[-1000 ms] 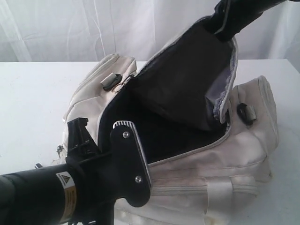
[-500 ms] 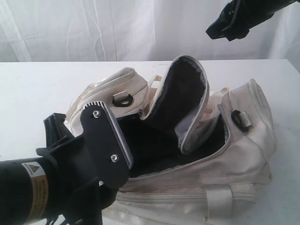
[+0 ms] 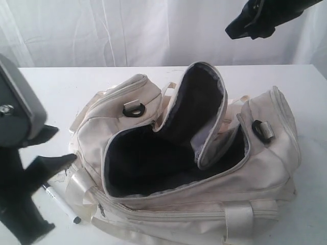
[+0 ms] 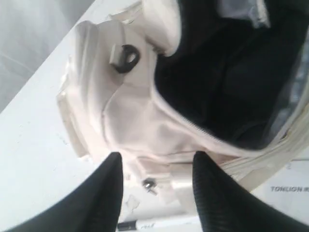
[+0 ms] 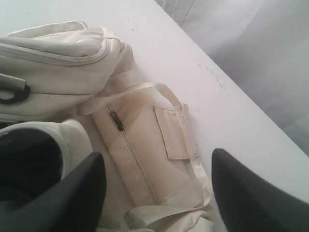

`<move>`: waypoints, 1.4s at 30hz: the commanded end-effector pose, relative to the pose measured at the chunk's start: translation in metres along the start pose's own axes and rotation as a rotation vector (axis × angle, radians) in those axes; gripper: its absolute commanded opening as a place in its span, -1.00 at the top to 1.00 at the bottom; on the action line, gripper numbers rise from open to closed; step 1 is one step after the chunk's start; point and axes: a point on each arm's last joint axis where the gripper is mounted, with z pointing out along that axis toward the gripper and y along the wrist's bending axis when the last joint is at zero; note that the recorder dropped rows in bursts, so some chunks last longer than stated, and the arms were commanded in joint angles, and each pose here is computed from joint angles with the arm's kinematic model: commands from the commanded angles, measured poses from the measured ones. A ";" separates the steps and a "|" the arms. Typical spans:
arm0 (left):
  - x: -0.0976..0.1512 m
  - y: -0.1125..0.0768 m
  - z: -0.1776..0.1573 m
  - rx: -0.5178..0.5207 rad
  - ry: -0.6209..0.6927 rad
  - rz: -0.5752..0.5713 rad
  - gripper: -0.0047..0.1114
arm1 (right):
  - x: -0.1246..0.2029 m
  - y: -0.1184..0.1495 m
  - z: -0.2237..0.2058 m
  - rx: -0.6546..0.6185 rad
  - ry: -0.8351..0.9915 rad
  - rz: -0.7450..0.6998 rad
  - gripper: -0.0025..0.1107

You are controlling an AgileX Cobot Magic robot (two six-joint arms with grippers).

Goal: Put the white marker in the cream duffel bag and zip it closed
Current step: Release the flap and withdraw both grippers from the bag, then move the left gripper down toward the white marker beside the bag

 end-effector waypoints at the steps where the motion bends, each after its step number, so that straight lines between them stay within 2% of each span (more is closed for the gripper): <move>1: 0.017 0.015 -0.015 -0.051 0.087 0.021 0.05 | 0.011 0.000 -0.019 0.037 -0.001 0.044 -0.08; 6: 0.029 0.019 -0.019 -0.073 0.213 0.090 0.05 | 0.031 0.005 -0.030 0.070 0.013 0.102 -0.06; 12: 0.034 0.020 -0.019 -0.074 0.265 0.203 0.05 | 0.047 0.019 -0.036 0.081 0.005 0.152 -0.06; 18: 0.055 0.009 -0.006 -0.039 0.305 0.358 0.05 | 0.054 0.034 -0.042 0.061 -0.018 0.188 -0.06; 22: 0.074 0.002 0.006 -0.015 0.324 0.563 0.05 | 0.054 0.042 -0.051 0.069 -0.054 0.201 -0.06; 27: 0.083 -0.001 0.015 -0.045 0.281 0.665 0.05 | 0.055 0.051 -0.061 0.071 -0.091 0.215 -0.06; 29: 0.082 -0.002 0.017 -0.053 0.239 0.670 0.05 | 0.056 0.054 -0.063 0.071 -0.099 0.217 -0.06; 32: 0.081 0.001 0.019 -0.113 0.237 0.613 0.11 | 0.058 0.058 -0.065 0.066 -0.100 0.220 -0.06; 36: 0.083 0.011 0.021 -0.302 0.332 0.433 0.28 | 0.059 0.062 -0.067 0.059 -0.115 0.271 -0.06; 38: 0.080 0.010 0.022 -0.319 0.302 0.289 0.26 | 0.059 0.064 -0.069 0.056 -0.127 0.286 -0.06; 42: 0.071 0.008 0.023 -0.367 0.218 -0.140 0.16 | 0.057 0.067 -0.074 0.055 -0.148 0.316 -0.06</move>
